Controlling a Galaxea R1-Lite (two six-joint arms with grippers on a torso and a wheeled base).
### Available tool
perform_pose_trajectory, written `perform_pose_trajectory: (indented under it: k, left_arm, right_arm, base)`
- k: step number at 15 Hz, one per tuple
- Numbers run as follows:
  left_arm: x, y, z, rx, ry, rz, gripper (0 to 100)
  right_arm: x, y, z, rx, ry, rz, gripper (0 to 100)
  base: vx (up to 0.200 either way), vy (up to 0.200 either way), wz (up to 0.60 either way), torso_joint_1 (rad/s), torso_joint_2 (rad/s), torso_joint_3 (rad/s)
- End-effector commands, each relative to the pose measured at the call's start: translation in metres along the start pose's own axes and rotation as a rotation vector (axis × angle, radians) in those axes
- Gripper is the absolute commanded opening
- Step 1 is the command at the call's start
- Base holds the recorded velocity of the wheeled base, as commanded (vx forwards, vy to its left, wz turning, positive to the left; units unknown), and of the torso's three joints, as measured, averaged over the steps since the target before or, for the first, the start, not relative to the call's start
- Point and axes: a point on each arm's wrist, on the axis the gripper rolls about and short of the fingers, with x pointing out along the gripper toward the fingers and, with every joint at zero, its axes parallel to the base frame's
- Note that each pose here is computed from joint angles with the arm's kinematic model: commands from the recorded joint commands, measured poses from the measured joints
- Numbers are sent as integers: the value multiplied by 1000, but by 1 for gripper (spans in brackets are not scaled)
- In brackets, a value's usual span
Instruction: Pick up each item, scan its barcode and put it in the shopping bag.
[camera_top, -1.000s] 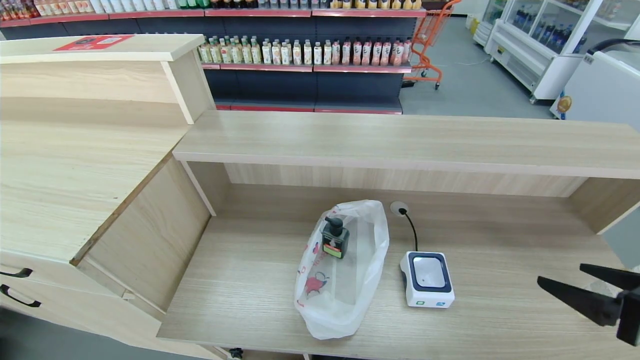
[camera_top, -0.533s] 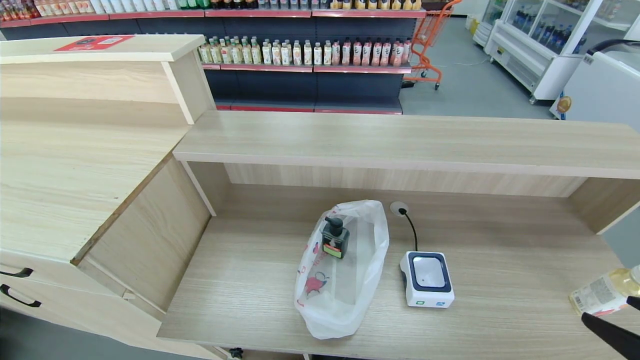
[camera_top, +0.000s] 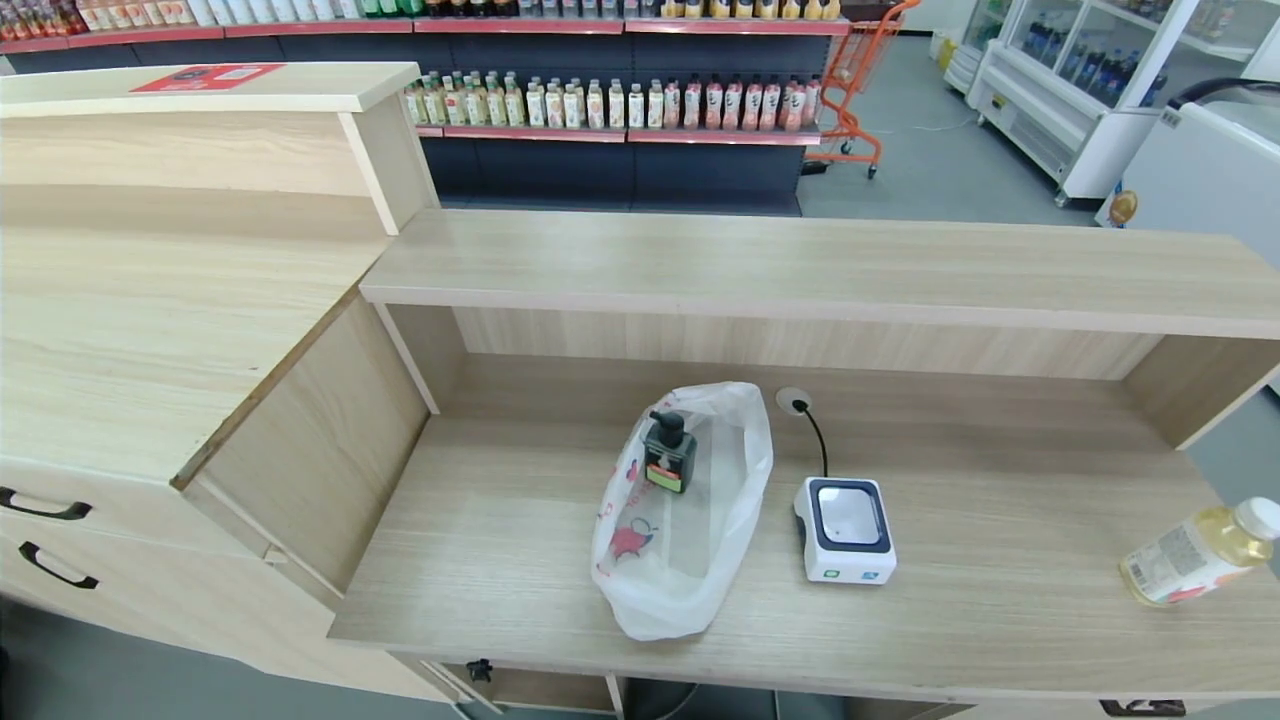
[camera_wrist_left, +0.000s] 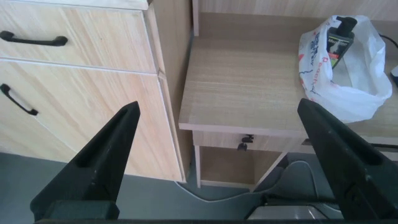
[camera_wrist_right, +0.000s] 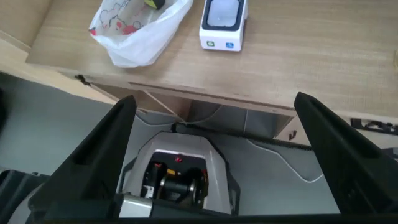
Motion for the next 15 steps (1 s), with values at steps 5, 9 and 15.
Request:
perform_pose_trajectory:
  k: [5,9,15]
  left_arm:
    - [0,0,0,2,0,0,100]
    - [0,0,0,3,0,0,100]
    - [0,0,0,3,0,0,100]
  right_arm:
    - [-16,5,-16,-34,-103,-52,100]
    - [-11,2,-23,-15,-72,-95,100]
    - [-5,-1,-33,0,-33,-99,100]
  base:
    - [-40,-40,0,-4,-3,2]
    - [0,-200,0,12,0,-1]
    - [0,-200,0,4,2,5]
